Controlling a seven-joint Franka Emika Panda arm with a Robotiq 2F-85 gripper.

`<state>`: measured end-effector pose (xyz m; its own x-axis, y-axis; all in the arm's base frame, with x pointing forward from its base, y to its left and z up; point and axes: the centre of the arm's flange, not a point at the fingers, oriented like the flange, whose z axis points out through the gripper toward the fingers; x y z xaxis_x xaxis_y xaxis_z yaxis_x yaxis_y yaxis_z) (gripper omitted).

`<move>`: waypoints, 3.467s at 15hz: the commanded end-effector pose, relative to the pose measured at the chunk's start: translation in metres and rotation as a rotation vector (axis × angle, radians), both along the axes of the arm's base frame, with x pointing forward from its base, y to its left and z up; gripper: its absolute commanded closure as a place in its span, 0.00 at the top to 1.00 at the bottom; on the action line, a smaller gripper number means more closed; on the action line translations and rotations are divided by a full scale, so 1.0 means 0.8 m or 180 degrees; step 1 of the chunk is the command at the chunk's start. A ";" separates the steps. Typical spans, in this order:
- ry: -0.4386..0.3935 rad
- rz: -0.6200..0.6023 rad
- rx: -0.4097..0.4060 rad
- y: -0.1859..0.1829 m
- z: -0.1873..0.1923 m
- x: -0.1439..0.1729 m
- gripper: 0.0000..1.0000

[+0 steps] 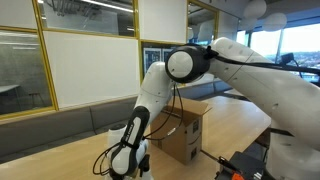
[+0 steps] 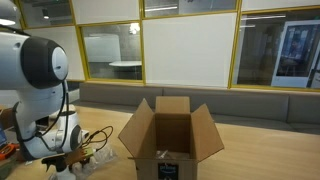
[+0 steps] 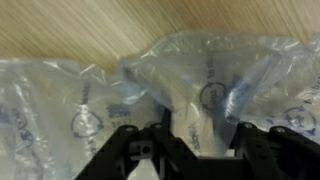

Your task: Remove all the plastic bags and the spray bottle from the table and put them in the box

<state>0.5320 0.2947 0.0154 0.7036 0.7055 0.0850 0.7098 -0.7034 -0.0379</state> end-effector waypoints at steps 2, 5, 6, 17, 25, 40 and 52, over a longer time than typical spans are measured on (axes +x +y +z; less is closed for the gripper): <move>-0.0215 -0.0080 -0.0130 -0.010 0.017 0.012 0.11; -0.0415 -0.0167 -0.0273 -0.036 0.051 0.038 0.08; -0.0478 -0.0210 -0.0330 -0.049 0.061 0.047 0.10; -0.1486 -0.0587 -0.0894 -0.144 0.247 0.145 0.10; -0.2078 -0.0804 -0.1126 -0.168 0.410 0.158 0.11; -0.1712 -0.1098 -0.0682 -0.385 0.584 0.029 0.12; -0.1331 -0.0321 0.0113 -0.512 0.540 -0.071 0.12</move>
